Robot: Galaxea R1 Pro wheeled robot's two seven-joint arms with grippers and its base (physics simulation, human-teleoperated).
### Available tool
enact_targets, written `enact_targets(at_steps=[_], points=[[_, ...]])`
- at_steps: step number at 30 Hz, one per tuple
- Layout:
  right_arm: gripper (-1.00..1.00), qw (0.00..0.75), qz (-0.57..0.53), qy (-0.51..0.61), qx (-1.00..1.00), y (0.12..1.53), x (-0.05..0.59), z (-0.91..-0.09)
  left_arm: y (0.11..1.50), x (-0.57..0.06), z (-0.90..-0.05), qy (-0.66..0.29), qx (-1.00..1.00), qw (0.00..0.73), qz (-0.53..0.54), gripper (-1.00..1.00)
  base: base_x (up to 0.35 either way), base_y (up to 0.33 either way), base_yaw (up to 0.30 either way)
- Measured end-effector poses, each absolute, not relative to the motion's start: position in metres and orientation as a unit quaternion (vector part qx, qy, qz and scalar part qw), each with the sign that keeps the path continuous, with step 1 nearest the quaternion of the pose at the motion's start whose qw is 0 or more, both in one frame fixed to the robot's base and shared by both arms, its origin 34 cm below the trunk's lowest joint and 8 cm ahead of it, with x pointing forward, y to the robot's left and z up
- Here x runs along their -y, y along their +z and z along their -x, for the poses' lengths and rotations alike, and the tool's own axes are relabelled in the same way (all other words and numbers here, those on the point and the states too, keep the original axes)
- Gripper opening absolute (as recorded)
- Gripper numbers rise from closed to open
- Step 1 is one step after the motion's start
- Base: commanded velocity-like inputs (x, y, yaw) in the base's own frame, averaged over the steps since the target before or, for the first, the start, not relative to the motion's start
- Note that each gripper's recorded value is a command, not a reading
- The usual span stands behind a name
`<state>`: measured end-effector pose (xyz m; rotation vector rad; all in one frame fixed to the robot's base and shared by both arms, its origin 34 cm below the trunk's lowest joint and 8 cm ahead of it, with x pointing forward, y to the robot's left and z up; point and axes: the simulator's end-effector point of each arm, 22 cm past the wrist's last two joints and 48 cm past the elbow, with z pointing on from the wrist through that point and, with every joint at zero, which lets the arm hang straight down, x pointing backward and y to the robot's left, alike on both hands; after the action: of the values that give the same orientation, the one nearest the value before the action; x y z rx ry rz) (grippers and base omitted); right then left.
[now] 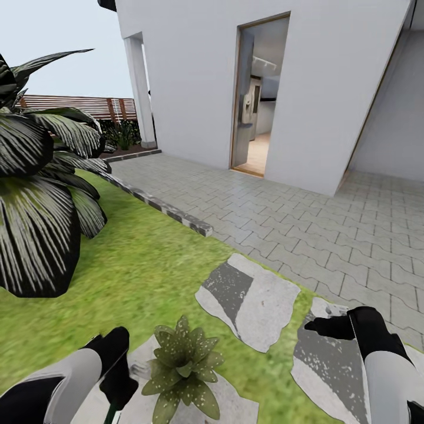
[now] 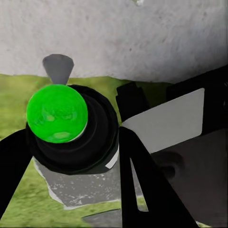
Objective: Pick up the pesticide atomizer in the garden and spray insectifuge to fully cover both potted plants in the garden.
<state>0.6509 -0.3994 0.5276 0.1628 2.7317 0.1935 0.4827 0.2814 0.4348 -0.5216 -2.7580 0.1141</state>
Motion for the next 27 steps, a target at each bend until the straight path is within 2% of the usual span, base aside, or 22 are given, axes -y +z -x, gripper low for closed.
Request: enact_targets(at_steps=[11,13,15,18,27], points=[[1.00,0.197,-0.058,0.070,-0.976,0.527,0.399,-0.651,0.433,-0.282,-0.477,0.040,0.967,0.172,0.184,-1.00,0.000,0.000,0.000],[1.00,0.197,-0.058,0.070,-0.976,0.527,0.399,-0.651,0.437,-0.284,-0.491,0.034,0.970,0.155,0.184,-1.00,0.000,0.000,0.000],[1.00,0.198,-0.058,0.069,-0.976,0.528,0.399,-0.651,0.455,-0.290,-0.542,0.016,0.979,0.092,0.181,-1.00,0.000,0.000,0.000],[1.00,0.198,-0.058,0.069,-0.976,0.528,0.399,-0.651,0.464,-0.293,-0.561,0.009,0.981,0.069,0.178,-1.00,-0.033,0.000,0.000],[1.00,0.197,-0.058,0.069,-0.976,0.527,0.399,-0.651,0.449,-0.287,-0.527,0.023,0.977,0.112,0.179,-1.00,-0.304,0.000,0.001]])
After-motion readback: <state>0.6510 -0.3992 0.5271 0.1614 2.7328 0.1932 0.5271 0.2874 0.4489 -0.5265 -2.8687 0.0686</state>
